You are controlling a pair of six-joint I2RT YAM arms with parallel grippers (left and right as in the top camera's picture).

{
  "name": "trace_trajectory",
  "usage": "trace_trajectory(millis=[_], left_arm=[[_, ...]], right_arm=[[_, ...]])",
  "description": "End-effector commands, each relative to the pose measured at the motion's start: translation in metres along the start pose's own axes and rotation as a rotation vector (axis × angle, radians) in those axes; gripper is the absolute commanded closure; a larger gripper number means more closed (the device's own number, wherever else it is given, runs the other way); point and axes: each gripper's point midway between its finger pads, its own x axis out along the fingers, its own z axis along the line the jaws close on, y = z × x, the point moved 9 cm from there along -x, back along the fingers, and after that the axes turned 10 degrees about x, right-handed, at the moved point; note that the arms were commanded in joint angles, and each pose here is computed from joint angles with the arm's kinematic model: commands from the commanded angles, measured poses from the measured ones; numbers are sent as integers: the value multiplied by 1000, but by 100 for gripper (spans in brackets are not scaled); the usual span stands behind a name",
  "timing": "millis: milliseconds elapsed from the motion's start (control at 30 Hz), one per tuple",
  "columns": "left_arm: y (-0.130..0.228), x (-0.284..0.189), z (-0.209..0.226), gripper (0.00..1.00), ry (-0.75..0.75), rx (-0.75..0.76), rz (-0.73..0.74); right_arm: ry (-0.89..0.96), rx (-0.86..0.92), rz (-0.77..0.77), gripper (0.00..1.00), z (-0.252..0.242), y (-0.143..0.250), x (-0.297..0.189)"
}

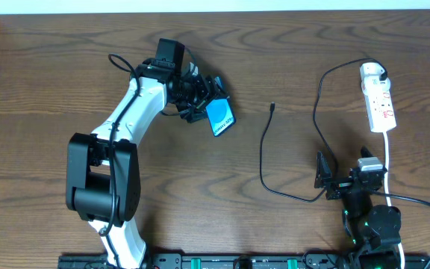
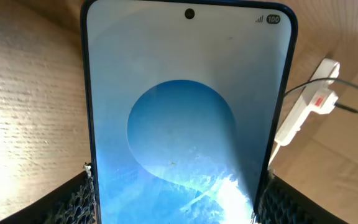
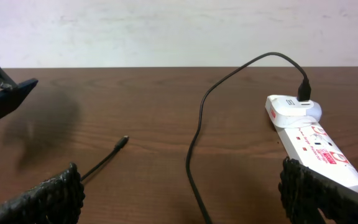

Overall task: Plug charger to phone and switch on socket
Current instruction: 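Lift the smartphone with the left gripper and tilt it upright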

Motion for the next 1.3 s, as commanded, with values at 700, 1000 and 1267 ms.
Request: trace_trajectory(millis=[700,1000,1267], left_arm=[[-15,-30,-40,45,388,-287,124],[-23,-39,-32,44,405,-347,111],[-23,-40,-32,44,405,-347,111]], right_arm=[[-8,8,8,1,1,1,0],[-9,8,8,1,1,2,0],[-9,8,8,1,1,2,0]])
